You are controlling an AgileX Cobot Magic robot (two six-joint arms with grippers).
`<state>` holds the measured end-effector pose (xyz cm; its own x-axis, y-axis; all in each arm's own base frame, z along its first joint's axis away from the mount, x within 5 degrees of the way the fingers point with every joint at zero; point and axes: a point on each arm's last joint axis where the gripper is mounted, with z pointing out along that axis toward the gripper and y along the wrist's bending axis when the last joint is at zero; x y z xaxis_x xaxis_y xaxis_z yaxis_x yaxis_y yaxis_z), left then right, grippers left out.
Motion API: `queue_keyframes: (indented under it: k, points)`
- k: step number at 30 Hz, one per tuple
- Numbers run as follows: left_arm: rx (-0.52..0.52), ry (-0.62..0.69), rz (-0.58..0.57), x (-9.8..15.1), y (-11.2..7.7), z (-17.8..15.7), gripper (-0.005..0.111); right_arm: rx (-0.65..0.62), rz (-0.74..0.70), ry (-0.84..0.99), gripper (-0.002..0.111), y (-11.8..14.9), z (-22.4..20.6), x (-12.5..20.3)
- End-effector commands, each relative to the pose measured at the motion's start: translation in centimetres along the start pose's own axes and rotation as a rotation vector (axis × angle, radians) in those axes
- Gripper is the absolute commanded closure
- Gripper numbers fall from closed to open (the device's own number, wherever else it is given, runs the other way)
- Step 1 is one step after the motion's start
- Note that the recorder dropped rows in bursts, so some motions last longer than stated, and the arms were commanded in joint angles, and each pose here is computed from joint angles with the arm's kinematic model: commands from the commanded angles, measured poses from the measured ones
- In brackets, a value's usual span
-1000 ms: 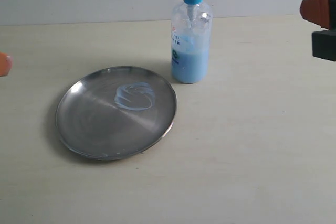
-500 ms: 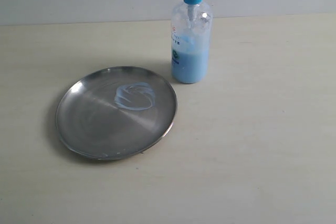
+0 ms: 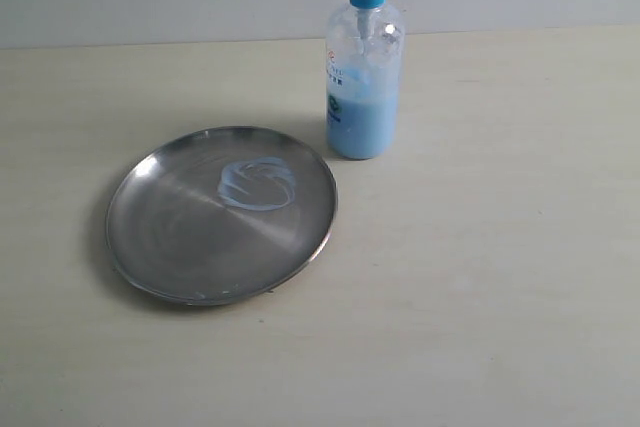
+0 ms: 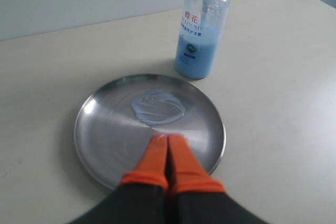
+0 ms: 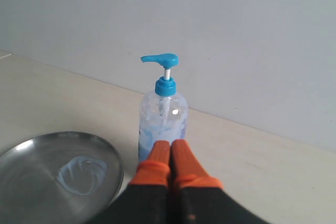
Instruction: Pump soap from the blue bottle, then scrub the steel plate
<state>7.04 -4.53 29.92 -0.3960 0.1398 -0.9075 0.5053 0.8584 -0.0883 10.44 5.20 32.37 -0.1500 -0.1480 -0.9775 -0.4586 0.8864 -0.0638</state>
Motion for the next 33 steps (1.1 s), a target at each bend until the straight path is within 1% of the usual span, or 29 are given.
queue_keyframes:
  k: [1, 26, 33]
  points:
    - [-0.002, -0.019, 0.005, 0.0, 0.0, -0.1, 0.107, 0.005, -0.013, -0.012, 0.108, 0.0, -0.1, 0.0]
    - [-0.003, -0.003, 0.005, 0.2, 0.0, -0.1, 0.107, 0.004, -0.009, -0.011, 0.108, 0.0, 0.0, 0.0]
    - [-0.031, -0.062, -0.006, 0.1, 0.3, -1.1, 0.107, 0.004, -0.009, -0.011, 0.108, 0.0, 0.0, 0.0]
